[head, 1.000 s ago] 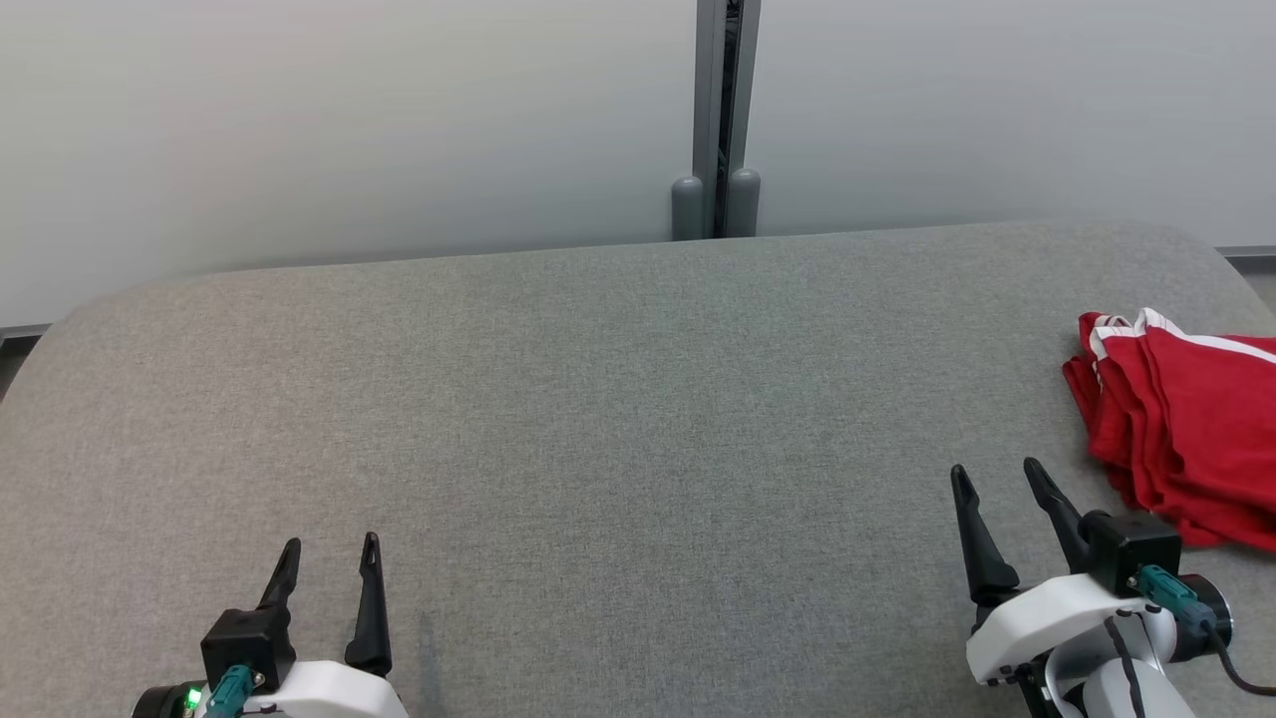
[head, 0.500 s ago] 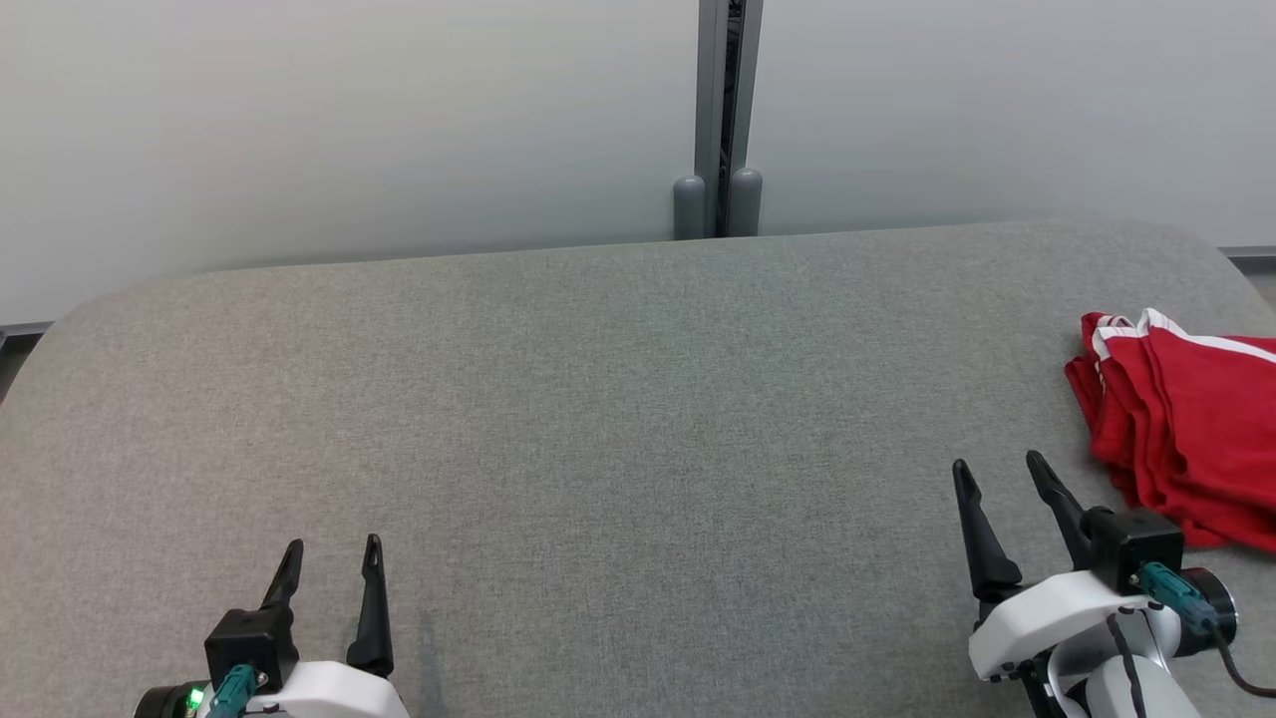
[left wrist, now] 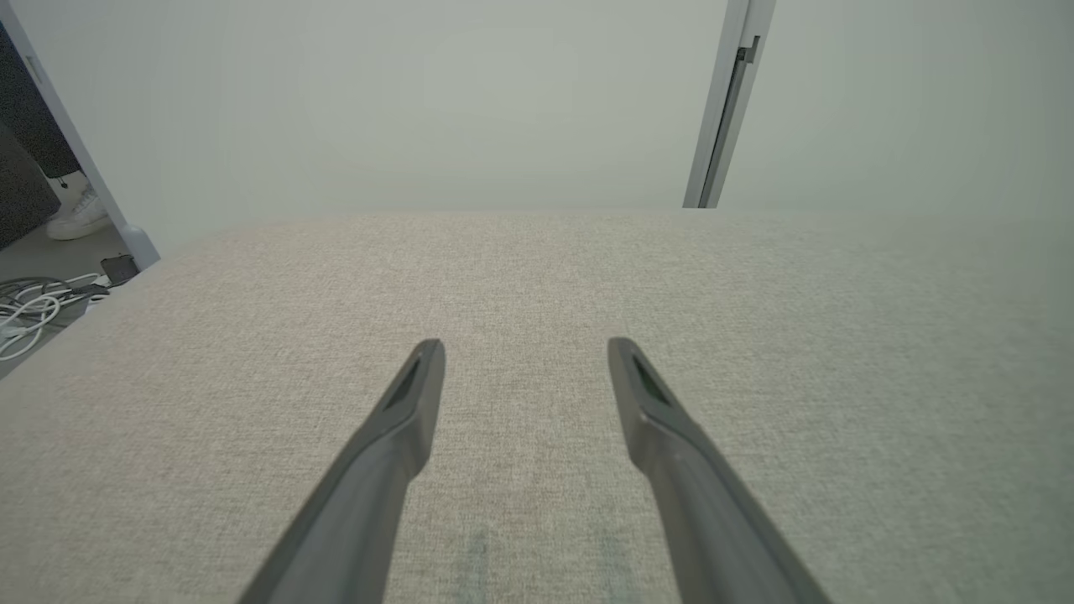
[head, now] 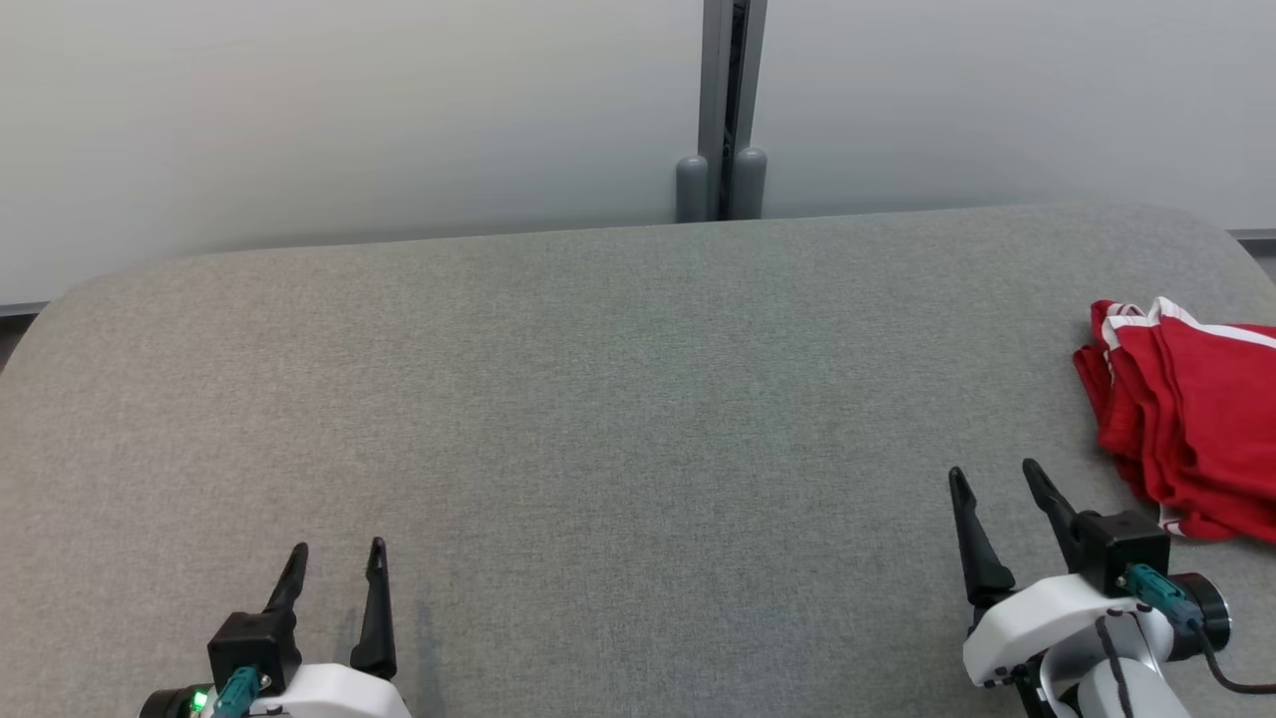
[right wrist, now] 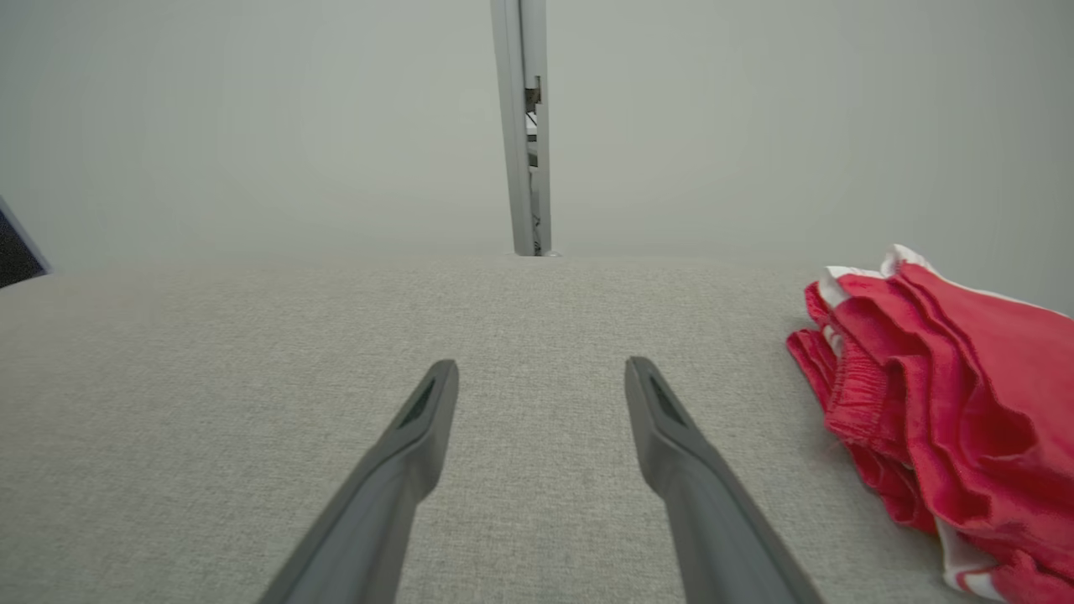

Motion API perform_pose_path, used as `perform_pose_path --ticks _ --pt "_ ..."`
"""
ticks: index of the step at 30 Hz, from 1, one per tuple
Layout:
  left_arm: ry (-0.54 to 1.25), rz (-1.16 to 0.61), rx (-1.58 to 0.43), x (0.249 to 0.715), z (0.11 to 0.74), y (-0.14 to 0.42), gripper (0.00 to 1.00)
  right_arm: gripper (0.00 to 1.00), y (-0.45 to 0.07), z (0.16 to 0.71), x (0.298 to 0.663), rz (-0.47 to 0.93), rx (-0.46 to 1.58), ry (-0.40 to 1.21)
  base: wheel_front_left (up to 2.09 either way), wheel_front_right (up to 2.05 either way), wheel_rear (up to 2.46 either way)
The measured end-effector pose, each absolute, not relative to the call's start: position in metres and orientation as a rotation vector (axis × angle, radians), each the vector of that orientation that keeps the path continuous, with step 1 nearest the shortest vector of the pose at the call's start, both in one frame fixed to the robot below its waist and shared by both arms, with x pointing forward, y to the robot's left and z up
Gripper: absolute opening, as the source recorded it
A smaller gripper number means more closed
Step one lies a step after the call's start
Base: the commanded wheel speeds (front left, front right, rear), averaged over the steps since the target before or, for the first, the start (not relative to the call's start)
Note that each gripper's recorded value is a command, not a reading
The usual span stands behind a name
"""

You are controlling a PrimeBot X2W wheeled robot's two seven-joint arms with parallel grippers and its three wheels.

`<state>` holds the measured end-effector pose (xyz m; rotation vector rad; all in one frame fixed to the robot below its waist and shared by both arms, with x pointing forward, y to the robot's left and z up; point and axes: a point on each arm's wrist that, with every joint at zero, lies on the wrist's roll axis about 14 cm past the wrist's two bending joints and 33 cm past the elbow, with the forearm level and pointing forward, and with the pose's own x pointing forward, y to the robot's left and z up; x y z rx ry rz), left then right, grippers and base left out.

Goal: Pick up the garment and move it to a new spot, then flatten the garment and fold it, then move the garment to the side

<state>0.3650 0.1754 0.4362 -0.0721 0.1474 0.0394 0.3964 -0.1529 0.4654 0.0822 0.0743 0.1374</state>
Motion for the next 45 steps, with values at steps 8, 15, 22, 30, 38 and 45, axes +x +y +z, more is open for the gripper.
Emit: perform_pose_path --ticks 8,15,22,30,38,45 --pt "0.154 -0.005 -0.071 0.373 0.434 0.160 1.00 1.00 -0.166 0.463 0.391 0.103 0.075 0.082 0.00 0.00 0.00" --pt "0.164 -0.003 -0.096 0.372 0.432 0.159 0.00 0.00 -0.165 0.461 0.390 0.105 0.078 0.087 0.00 0.00 0.00" --pt "0.264 0.021 -0.142 0.354 0.405 0.161 0.00 0.00 -0.163 0.431 0.372 0.081 0.138 0.188 0.00 0.00 0.00" --pt "0.278 0.069 -0.299 0.356 0.407 0.167 0.00 0.00 -0.172 0.439 0.376 0.023 0.294 0.176 0.00 0.00 0.00" --pt "0.270 0.098 -0.441 0.360 0.413 0.171 0.00 0.00 -0.177 0.444 0.377 -0.016 0.435 0.163 0.00 0.00 0.00" --pt "0.268 0.118 -0.560 0.362 0.416 0.174 0.00 0.00 -0.183 0.448 0.379 -0.047 0.552 0.156 0.00 0.00 0.00"
